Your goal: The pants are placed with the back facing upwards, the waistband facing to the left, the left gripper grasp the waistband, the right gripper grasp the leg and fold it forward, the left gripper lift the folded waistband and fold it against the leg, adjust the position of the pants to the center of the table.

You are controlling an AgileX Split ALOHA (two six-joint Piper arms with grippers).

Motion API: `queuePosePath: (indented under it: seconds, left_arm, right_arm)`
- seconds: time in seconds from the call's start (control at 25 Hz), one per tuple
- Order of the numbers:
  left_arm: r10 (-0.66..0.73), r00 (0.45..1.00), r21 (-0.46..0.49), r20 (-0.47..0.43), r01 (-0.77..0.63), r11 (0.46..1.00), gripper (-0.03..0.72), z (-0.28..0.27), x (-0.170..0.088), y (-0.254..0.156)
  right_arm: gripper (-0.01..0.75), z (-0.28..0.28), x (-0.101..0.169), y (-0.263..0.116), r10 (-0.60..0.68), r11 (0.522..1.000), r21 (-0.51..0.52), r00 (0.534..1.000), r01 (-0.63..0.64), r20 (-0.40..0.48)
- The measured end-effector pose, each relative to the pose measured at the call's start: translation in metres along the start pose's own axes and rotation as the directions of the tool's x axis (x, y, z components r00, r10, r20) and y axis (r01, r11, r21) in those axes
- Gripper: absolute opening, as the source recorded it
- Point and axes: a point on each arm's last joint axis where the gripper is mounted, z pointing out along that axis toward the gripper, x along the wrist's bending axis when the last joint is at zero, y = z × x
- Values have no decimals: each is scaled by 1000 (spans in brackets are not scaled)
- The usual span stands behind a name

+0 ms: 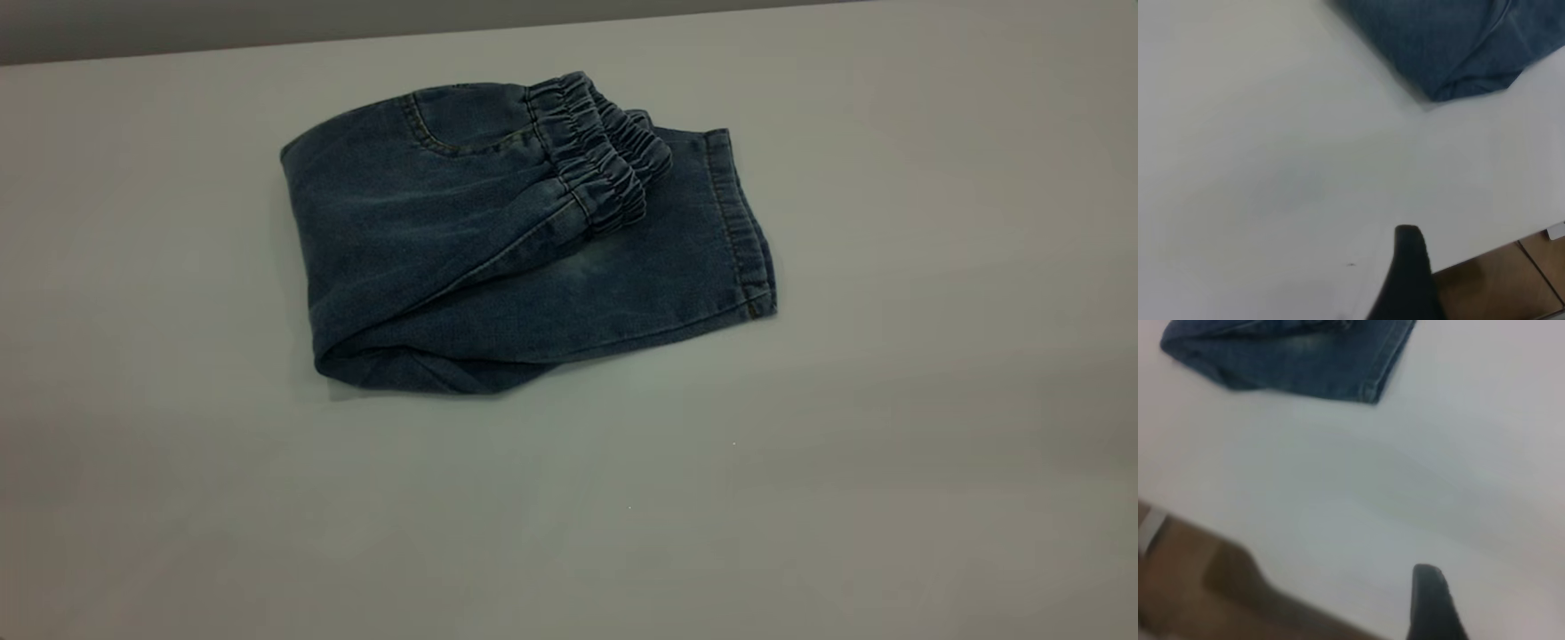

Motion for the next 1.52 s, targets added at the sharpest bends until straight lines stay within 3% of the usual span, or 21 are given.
queuePosePath:
  seconds: [0.08,0.76,1.0,1.24,1.52]
  left_arm:
    - [-1,1000,8,1,1,1000,510,6,0,-3]
    - [-3,1000,-41,0,3,999,510,21,0,-3]
    - [-9,1000,-38,-4,9,999,510,21,0,-3]
    - [-109,989,-56,-104,104,993,510,19,5,-5]
    - [-193,961,-190,-196,156,969,510,3,2,-17]
  right_arm:
    - [358,-2,-1,0,0,998,-60,1000,1,15]
    - [358,-2,0,-3,2,998,-57,1000,-1,13]
    - [358,-9,1,-7,25,993,-114,999,-20,45]
    - [358,-23,5,-19,115,968,-242,978,-70,175]
    - [358,-24,5,-20,110,966,-250,979,-65,171]
